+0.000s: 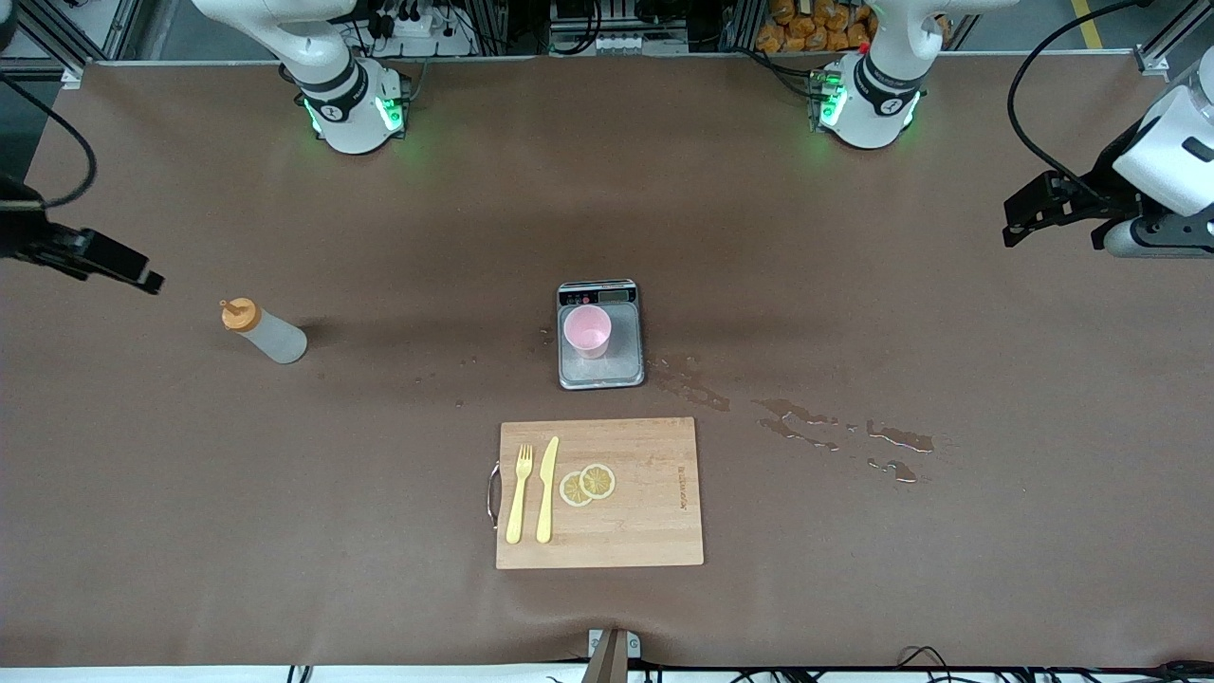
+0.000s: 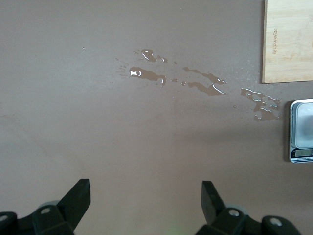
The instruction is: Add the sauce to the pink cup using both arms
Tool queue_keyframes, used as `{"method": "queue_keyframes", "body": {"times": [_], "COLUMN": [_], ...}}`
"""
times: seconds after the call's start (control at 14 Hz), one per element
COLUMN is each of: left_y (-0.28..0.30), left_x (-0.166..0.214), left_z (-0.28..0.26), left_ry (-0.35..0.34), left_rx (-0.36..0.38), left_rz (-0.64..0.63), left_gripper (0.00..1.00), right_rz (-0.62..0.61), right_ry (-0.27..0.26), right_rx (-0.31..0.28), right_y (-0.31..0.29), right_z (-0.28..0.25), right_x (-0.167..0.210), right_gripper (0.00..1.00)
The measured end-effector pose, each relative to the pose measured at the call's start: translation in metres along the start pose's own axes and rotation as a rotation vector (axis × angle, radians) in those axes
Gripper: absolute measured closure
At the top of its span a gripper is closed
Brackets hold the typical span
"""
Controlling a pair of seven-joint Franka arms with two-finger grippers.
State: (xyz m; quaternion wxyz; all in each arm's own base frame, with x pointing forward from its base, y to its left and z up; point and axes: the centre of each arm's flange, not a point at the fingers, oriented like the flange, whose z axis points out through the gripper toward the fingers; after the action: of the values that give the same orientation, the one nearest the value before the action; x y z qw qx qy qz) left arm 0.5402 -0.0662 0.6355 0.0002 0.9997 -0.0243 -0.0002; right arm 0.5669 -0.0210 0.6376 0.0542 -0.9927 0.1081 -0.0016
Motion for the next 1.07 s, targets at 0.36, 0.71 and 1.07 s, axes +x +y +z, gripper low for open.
{"method": "queue_keyframes", "body": {"times": [0.36, 0.71, 1.07], "left_y": [0.000, -0.003, -0.006], "left_x": [0.000, 0.000, 0.000], "left_z": [0.000, 0.000, 0.000], "left_ry": [0.000, -0.001, -0.001], "left_rx": [0.000, 0.000, 0.000], "left_rz": [0.000, -0.006, -0.012], "left_gripper": [0.00, 0.00, 0.00], "right_rz": [-0.021, -0.032, -0.046], "right_ry": [0.038, 0.046, 0.067], "right_rx": [0.014, -0.021, -0.025], "right_y": [0.020, 0.020, 0.013], "right_z": [-0.026, -0.024, -0.025], "right_x": [-0.021, -0.025, -0.024], "right_gripper": [0.00, 0.00, 0.00]}}
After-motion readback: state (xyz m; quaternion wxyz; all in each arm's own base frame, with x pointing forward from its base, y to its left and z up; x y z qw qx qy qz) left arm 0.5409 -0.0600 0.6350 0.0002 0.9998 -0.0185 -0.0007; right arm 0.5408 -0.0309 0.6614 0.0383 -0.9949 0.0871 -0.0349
